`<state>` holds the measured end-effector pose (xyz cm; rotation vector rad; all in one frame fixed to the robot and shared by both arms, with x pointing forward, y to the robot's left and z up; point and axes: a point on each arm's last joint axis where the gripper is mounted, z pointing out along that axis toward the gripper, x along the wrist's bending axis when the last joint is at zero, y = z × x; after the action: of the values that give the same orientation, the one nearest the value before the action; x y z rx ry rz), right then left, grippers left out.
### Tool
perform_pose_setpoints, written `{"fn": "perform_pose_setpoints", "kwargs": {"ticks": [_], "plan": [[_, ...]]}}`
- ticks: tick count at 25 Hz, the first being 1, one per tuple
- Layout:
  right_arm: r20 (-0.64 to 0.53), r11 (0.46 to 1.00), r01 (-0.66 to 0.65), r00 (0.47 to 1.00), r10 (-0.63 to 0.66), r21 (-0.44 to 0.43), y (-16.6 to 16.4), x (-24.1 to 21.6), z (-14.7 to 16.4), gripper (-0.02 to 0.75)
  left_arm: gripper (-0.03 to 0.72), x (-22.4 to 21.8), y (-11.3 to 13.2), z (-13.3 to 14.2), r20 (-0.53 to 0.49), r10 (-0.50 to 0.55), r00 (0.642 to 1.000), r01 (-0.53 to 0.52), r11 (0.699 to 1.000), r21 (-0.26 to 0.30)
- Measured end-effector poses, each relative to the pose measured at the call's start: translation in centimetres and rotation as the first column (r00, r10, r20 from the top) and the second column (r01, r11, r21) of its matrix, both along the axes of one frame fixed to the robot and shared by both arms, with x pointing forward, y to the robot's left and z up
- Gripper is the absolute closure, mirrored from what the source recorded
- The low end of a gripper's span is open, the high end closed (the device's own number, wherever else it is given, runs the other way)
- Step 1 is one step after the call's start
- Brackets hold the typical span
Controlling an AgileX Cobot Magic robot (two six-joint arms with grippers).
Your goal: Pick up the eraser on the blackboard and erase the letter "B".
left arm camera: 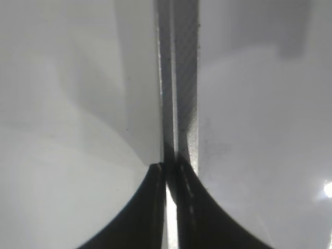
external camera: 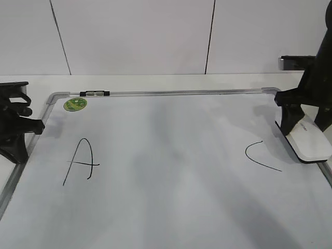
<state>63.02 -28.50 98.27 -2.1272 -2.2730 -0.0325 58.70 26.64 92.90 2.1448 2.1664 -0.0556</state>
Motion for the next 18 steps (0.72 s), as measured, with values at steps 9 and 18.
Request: {"fn": "perform_pose_setpoints", "kwargs": {"ticks": [9,18], "plan": [[0.0,1.0,0.003,1.0,-0.003,0.008,0.1,0.0,0.0,0.201,0.671,0.0,0.0,0.0,0.0,0.0,1.0,0.0,1.0,0.0],[-0.031,1.0,0.003,1.0,-0.003,0.007,0.1,0.3,-1.3,0.201,0.671,0.0,0.0,0.0,0.0,0.0,1.0,0.0,1.0,0.0]]}}
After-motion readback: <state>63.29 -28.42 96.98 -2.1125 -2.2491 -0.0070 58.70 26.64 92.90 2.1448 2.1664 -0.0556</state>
